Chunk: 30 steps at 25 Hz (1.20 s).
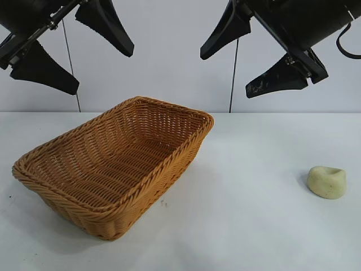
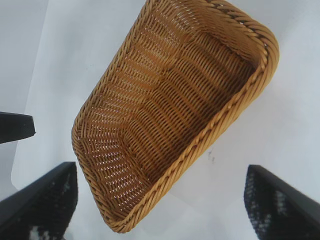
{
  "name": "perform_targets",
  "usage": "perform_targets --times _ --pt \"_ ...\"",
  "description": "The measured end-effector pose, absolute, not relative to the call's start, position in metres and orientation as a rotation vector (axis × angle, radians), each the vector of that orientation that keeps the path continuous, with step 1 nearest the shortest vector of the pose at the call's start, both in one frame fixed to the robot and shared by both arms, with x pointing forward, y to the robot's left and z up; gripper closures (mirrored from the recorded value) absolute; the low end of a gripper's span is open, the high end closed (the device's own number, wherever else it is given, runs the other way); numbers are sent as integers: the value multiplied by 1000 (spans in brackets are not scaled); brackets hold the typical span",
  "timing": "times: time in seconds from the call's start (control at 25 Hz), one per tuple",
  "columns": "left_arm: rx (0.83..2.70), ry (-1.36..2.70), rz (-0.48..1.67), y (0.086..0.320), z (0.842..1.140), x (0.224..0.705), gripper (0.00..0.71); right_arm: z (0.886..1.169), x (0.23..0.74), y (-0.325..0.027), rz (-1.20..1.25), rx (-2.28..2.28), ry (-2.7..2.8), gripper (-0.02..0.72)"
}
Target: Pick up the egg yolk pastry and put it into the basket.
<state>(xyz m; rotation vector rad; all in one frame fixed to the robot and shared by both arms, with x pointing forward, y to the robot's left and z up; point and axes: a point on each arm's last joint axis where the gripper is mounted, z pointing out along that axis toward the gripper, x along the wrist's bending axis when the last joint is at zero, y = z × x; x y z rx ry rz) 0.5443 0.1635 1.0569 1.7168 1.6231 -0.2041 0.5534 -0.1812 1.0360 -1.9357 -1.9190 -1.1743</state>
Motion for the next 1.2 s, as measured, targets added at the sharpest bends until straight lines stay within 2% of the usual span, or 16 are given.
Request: perform_targets --times 1.2 --pt "1696 1623 -174 164 1058 547 18 1036 553 -181 -1174 -1936 -1918 58"
